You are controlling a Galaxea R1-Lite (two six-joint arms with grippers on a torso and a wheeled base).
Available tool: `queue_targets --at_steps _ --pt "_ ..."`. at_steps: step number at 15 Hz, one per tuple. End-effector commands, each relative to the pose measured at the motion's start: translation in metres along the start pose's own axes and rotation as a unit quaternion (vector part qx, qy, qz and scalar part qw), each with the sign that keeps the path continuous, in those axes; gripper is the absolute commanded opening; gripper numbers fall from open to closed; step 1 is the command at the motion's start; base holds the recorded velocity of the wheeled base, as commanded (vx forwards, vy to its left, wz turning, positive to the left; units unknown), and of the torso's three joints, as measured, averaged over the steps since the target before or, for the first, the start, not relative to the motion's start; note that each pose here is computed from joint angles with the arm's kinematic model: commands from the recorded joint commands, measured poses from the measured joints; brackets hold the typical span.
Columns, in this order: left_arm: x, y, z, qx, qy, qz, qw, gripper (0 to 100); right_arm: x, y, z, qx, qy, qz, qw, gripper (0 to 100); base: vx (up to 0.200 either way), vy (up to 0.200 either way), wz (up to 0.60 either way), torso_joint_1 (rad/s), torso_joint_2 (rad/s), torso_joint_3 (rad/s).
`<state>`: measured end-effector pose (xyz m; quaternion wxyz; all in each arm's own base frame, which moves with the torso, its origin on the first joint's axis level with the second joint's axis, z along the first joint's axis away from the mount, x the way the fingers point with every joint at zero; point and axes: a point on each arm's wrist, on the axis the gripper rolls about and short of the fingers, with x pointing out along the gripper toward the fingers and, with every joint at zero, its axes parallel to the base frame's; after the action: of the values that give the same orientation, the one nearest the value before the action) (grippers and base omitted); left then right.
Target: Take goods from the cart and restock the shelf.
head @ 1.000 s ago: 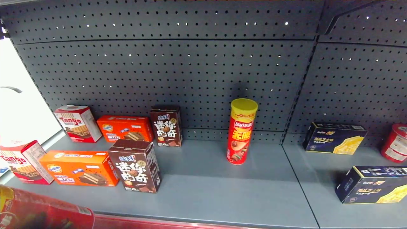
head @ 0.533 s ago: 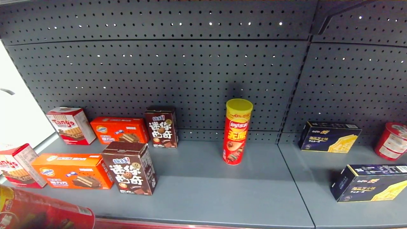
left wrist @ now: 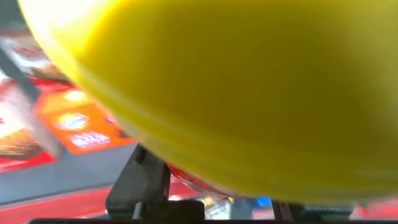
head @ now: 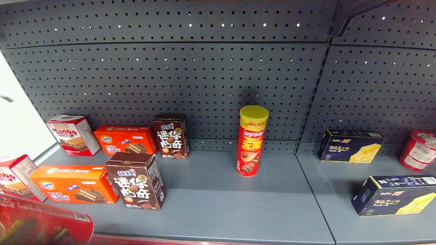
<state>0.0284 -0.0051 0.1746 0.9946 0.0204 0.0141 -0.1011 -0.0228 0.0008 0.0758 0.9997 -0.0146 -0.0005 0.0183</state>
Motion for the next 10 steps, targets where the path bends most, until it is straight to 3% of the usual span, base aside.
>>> queue_targets --at_steps 1,4,5,6,7,8,10 --pt "-0.007 0.000 0.007 0.004 -0.022 0.015 0.9996 0 0.000 0.000 0.001 -0.010 0.002 -0.003 1.000 100 0.000 0.000 0.00 0.000 0.00 0.000" --pt "-0.026 -0.002 0.003 0.012 -0.019 0.018 0.9996 0 -0.001 0.000 0.006 -0.009 -0.018 0.003 1.000 100 0.000 0.000 0.00 0.000 0.00 0.000" --pt "-0.038 -0.004 0.001 0.012 -0.021 0.018 0.9995 0 0.002 -0.003 0.097 0.051 -0.062 0.026 0.996 100 0.000 0.000 0.00 0.000 0.00 0.000" --pt "-0.042 -0.004 -0.001 0.012 -0.019 0.018 0.9996 0 0.019 -0.004 0.126 0.088 -0.038 0.043 0.994 100 0.000 0.000 0.00 0.000 0.00 0.000" --pt "-0.051 -0.006 -0.008 0.012 -0.004 0.018 0.9998 0 0.028 -0.003 0.132 0.049 -0.023 0.083 0.995 100 0.000 0.000 0.00 0.000 0.00 0.000" --pt "-0.055 -0.006 -0.009 0.014 -0.004 0.018 0.9997 0 0.031 -0.002 0.127 0.009 -0.013 0.105 0.994 100 0.000 0.000 0.00 0.000 0.00 0.000" --pt "-0.064 -0.007 -0.012 0.018 -0.002 0.027 0.9995 0 0.037 0.000 0.122 -0.012 0.000 0.157 0.988 100 0.000 0.000 0.00 0.000 0.00 0.000"
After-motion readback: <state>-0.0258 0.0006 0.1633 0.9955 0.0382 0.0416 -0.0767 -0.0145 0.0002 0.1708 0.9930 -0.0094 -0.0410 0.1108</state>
